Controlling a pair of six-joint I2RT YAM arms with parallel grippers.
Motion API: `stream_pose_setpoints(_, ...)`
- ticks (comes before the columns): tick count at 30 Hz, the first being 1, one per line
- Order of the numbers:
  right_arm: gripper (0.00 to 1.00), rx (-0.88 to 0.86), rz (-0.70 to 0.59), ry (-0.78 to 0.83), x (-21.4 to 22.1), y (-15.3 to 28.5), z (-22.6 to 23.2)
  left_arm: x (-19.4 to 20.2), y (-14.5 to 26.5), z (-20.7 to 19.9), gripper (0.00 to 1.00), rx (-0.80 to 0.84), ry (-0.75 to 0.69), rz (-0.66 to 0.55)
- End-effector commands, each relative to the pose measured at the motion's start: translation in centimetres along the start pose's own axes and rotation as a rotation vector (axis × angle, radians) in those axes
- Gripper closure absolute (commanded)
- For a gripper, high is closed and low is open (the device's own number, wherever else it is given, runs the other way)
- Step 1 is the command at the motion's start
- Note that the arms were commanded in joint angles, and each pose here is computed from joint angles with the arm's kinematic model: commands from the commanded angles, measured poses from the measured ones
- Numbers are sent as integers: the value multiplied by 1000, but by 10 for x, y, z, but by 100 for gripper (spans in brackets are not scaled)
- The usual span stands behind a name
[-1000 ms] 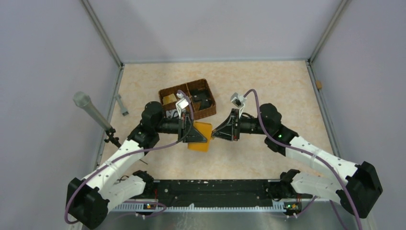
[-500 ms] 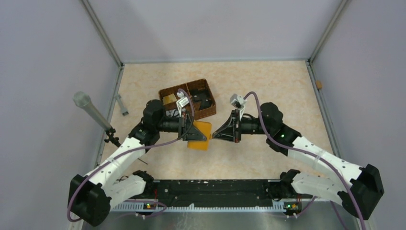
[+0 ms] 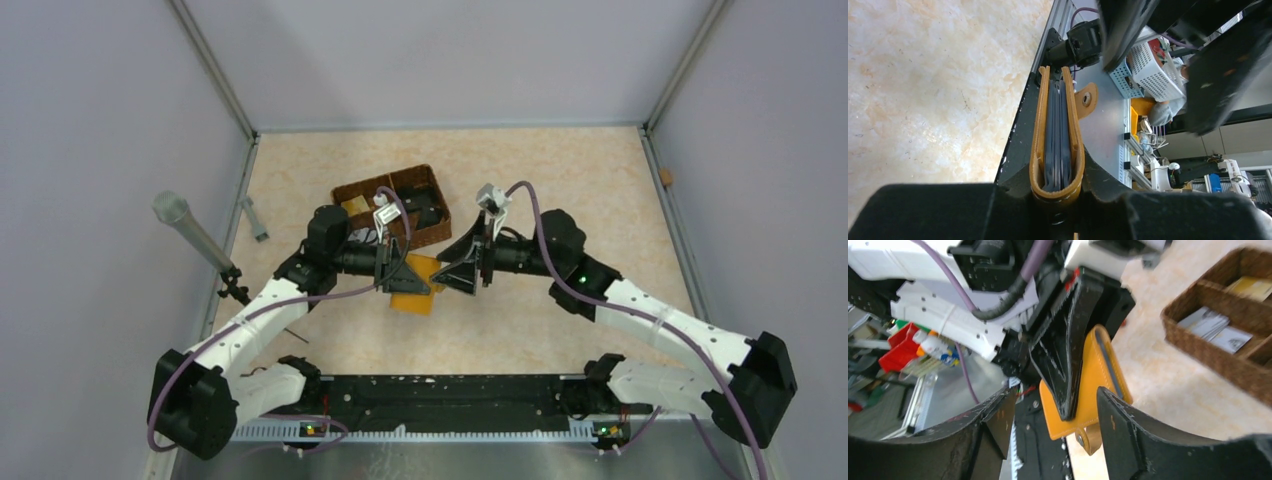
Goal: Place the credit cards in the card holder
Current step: Close the card holder.
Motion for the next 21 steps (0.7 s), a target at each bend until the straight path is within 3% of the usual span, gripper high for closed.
stream_pose_setpoints(1, 33, 48, -212, 57, -43, 12, 23, -15, 4, -13, 100, 44, -120, -19)
stream_pose_setpoints(7, 27, 41, -102, -22, -31, 4, 2, -15, 7, -24, 100, 105, -156, -17)
stream_pose_setpoints(13, 31, -102, 12, -68, -22, -13, 0, -11, 6, -31, 96, 160, -167, -6)
stream_pose_setpoints(17, 47, -166, 53, -97, -21, -19, 1, -11, 5, -31, 95, 165, -162, -1)
stream_pose_setpoints(20, 72, -174, 73, -118, -19, -22, -2, -11, 4, -31, 94, 165, -163, 0)
stream_pose_setpoints(21, 85, -174, 72, -118, -20, -23, -2, -11, 4, -32, 91, 165, -163, -1)
Point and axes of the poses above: each gripper's point midway between its finger pads, its own y axis back along the fingers, its own z axis along the line the jaws close on, x = y × z, the point moved 8 cm from there along y, back along the fingers, and after that the axes turned 9 degrees about -y, right-handed, at the moved point
